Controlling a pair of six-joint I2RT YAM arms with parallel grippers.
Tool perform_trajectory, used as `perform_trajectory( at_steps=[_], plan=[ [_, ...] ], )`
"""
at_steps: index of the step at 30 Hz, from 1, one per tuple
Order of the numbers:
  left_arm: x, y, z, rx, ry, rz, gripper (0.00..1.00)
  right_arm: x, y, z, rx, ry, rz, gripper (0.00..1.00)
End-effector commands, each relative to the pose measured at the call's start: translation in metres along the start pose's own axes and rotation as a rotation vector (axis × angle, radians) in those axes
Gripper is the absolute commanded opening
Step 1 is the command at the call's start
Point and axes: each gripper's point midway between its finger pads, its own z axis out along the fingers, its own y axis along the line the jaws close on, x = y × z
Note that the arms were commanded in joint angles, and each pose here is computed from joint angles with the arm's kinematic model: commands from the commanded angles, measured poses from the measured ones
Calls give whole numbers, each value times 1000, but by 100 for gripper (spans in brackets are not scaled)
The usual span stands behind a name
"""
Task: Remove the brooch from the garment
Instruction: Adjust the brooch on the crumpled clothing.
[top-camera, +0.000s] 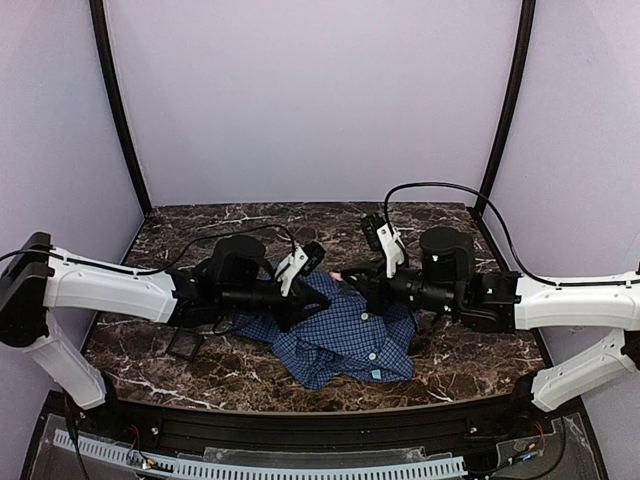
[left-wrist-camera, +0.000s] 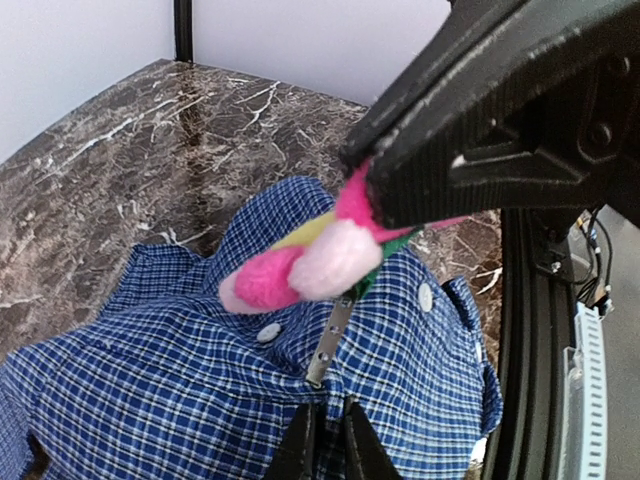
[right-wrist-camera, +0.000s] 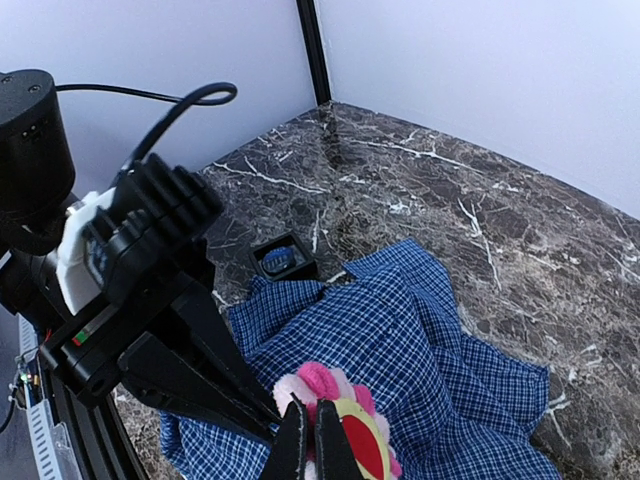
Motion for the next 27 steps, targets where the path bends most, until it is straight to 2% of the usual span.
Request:
perform_trajectory(
  at_steps=[1, 3, 5, 8, 10, 15, 21, 24, 27],
  plan=[
    [-10, -6, 2, 40, -16, 24, 2, 6, -10, 3, 59, 50, 11, 0],
    [-8, -7, 1, 43, -10, 32, 1, 13, -13, 4, 72, 78, 6, 0],
    [-5, -8, 0, 48, -2, 36, 1, 21, -10, 5, 50, 102, -15, 10],
    [-1, -9, -1, 53, 18, 36, 1, 34, 3, 3, -37, 132, -61, 31],
    [1, -10, -3, 61, 31, 35, 1, 43, 6, 4, -52, 154, -97, 40],
    [5, -13, -6, 69, 50, 30, 1, 55, 1, 7, -5, 194, -147, 43],
    [8, -13, -8, 70, 60, 61, 1, 66, -17, 13, 98, 238, -208, 40],
    [10, -14, -9, 74, 75, 80, 1, 67, -21, 14, 122, 245, -226, 46],
    [13, -19, -11, 108, 79, 119, 1, 64, -21, 13, 117, 226, -242, 48]
  ],
)
